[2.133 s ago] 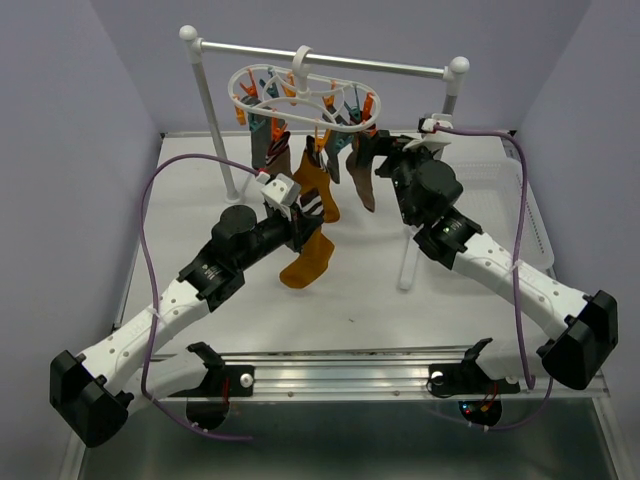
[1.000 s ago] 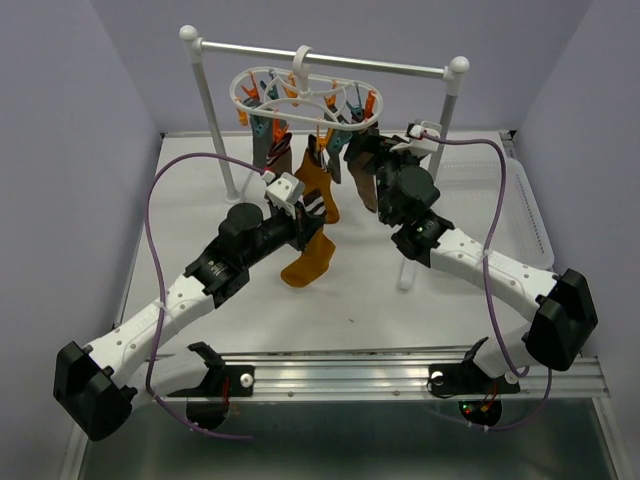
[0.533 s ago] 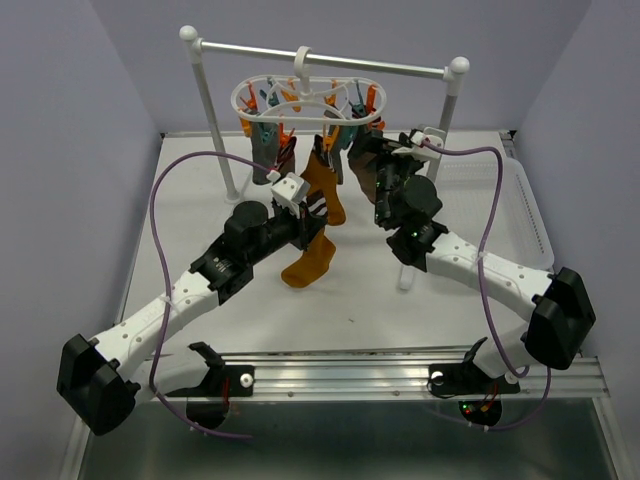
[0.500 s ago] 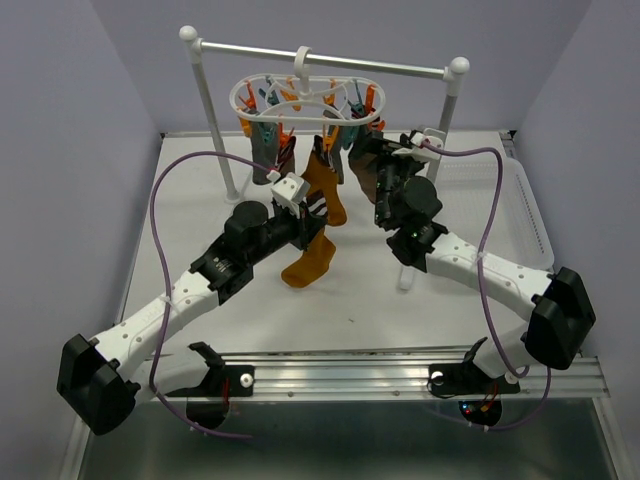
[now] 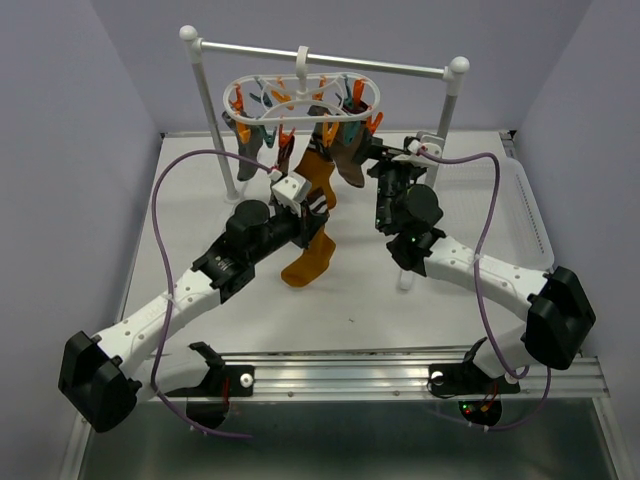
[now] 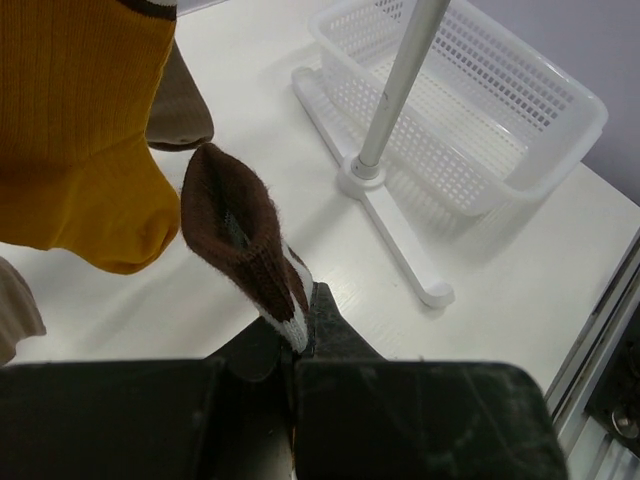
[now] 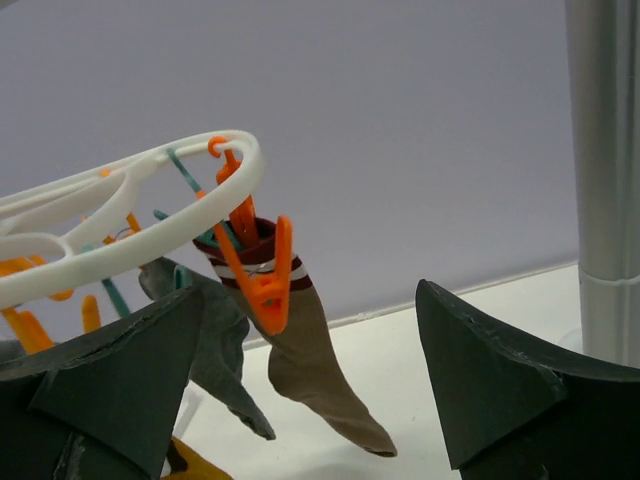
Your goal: Clip the socks to the hanger
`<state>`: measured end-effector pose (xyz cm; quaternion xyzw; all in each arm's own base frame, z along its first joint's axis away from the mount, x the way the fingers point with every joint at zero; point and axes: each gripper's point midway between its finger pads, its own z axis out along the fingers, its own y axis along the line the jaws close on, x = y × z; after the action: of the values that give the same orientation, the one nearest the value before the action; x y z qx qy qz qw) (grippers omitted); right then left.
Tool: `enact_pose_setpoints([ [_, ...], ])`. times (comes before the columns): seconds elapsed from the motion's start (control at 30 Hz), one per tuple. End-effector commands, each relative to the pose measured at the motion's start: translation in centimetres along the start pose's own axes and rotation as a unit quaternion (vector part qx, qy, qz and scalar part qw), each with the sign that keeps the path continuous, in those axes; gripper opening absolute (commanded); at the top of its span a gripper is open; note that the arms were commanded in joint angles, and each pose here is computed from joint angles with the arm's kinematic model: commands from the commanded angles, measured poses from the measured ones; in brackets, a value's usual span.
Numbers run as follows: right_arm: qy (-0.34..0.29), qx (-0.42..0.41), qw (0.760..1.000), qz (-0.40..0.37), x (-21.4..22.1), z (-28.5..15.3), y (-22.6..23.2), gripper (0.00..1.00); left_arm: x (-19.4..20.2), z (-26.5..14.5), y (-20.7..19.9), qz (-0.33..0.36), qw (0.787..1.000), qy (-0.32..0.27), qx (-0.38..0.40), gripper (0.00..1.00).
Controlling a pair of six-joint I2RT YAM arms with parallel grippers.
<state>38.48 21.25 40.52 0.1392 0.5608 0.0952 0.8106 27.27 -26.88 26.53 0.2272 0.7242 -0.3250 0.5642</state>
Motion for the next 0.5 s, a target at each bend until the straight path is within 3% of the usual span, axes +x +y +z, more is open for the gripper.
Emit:
enact_pose_setpoints([
  [0.0,-0.017,-0.035,0.999,0.02,-1.3,-0.4,1.1,0.93,-5.1,0.2,-0.7,0.032,0.997,-0.073,0.009,0.0],
  [0.3,-0.016,-0.043,0.999,-0.005,-1.5,-0.1,0.7,0.94,-7.2,1.2,0.3,0.064,0.994,-0.091,-0.015,0.0],
  [0.47,-0.018,-0.025,0.999,-0.028,-2.2,0.6,-1.5,0.95,-12.4,0.9,2.7,0.094,0.984,-0.131,-0.075,0.0],
])
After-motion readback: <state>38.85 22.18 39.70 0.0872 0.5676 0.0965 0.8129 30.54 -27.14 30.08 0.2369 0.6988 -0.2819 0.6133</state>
